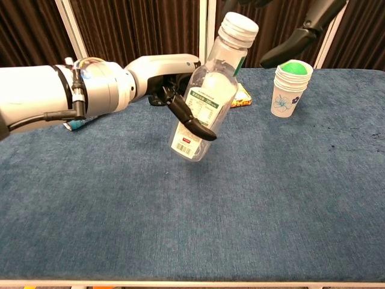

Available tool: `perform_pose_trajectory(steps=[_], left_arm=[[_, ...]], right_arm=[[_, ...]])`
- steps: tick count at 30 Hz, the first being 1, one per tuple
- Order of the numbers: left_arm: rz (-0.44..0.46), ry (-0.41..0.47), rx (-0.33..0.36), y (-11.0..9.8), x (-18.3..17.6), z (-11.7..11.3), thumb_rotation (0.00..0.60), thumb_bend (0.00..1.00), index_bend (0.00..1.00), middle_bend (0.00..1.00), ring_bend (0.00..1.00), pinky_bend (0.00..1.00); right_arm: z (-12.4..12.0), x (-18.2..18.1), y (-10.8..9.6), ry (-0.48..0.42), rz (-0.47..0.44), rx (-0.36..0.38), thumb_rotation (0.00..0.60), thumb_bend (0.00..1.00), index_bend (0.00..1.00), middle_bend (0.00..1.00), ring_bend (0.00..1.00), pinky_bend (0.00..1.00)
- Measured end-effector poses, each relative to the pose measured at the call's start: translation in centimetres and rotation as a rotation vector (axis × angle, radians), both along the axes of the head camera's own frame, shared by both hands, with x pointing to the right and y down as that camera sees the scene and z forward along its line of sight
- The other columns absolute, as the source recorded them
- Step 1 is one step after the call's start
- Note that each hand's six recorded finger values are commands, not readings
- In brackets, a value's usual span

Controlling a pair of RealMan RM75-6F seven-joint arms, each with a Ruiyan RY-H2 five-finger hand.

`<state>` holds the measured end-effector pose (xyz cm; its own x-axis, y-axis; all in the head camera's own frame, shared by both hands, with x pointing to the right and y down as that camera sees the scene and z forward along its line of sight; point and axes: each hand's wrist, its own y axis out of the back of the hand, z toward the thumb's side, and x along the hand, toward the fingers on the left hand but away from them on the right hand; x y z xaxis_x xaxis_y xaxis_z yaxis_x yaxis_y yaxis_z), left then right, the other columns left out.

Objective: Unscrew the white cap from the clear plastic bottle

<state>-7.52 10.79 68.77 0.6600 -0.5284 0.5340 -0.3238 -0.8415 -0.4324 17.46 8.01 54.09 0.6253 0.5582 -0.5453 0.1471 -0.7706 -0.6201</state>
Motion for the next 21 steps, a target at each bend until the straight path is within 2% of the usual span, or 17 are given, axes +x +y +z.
perform_pose_trajectory(steps=[21], left_arm=[[0.013,-0.008,-0.006,0.1,0.3,0.3,0.6,0.09,0.54,0.58,0.48,0.49]], right_arm=[[-0.4,-0.7,1.1,-0.008,-0.051,-0.002,0.546,0.02,0.26,0.02,0.0,0.0]])
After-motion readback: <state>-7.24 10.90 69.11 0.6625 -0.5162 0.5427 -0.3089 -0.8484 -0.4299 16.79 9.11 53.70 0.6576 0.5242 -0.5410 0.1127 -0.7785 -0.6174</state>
